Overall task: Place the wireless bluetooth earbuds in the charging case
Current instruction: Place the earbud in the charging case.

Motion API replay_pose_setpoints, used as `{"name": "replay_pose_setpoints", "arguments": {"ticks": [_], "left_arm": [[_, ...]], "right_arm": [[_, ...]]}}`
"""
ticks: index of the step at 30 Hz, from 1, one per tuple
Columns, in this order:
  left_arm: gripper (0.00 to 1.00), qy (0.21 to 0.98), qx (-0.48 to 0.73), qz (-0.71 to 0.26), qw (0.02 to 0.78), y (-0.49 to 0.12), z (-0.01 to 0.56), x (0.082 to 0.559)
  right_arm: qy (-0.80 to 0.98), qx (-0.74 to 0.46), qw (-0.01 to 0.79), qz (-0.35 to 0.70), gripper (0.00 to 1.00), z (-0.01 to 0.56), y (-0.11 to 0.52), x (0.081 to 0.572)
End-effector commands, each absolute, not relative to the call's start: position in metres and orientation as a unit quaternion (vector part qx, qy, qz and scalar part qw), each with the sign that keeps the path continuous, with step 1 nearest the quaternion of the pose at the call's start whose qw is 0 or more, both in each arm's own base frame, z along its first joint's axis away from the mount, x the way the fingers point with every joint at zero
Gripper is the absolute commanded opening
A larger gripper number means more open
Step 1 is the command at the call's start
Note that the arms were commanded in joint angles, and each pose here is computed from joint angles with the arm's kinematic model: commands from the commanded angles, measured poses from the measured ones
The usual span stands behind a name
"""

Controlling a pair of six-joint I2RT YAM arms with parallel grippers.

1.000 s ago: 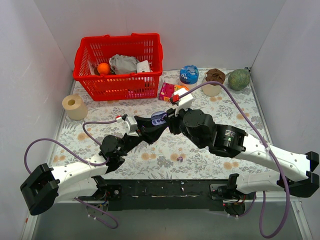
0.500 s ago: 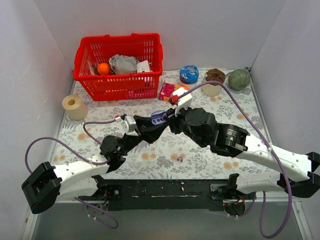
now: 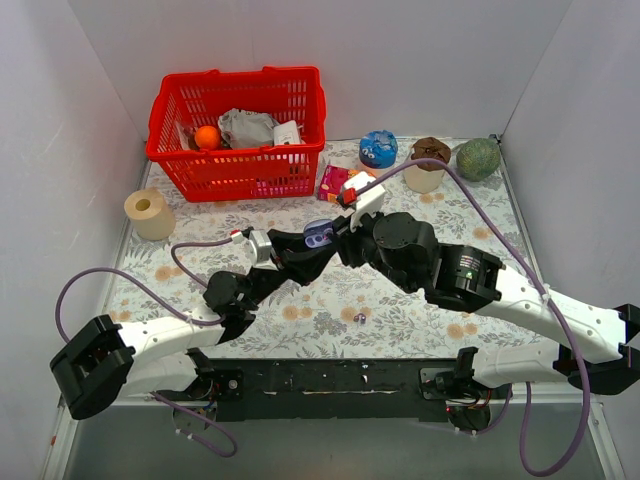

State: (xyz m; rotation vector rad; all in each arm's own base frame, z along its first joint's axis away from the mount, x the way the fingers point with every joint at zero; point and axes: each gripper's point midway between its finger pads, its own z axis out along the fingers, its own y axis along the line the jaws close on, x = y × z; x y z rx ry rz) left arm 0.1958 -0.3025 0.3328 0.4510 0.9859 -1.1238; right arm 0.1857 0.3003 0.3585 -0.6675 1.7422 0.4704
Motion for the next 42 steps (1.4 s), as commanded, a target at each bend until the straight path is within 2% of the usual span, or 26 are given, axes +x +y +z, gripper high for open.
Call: {"name": "replay_pose_setpoints", "arguments": {"ticks": [1, 9, 14, 17, 20, 42], "left_arm": [[0.00, 0.433, 0.198, -0.514, 0.713, -0.302, 0.339, 0.194], [0.00, 0.432, 0.196, -0.514, 0.715, -0.302, 0.339, 0.194], [0.00, 0.428, 0.192, -0.521, 0.713, -0.298, 0.341, 0.190], [0.00, 0.419, 0.193, -0.528, 0.713, -0.293, 0.344, 0.184], [0.00, 0.417, 0.195, -0.528, 0.714, -0.291, 0.345, 0.181], [0.00, 0.408, 0.223, -0.542, 0.700, -0.299, 0.347, 0.171]], "right_arm": [[0.723, -0.290, 0.578, 0.242, 0.42, 0.384, 0.312, 0.176], [0.722, -0.287, 0.583, 0.239, 0.42, 0.391, 0.308, 0.176], [0.697, -0.231, 0.624, 0.268, 0.41, 0.422, 0.281, 0.176], [0.706, -0.229, 0.622, 0.251, 0.35, 0.414, 0.272, 0.178], [0.712, -0.234, 0.613, 0.252, 0.34, 0.408, 0.273, 0.176], [0.704, -0.259, 0.597, 0.285, 0.35, 0.395, 0.302, 0.170]]}}
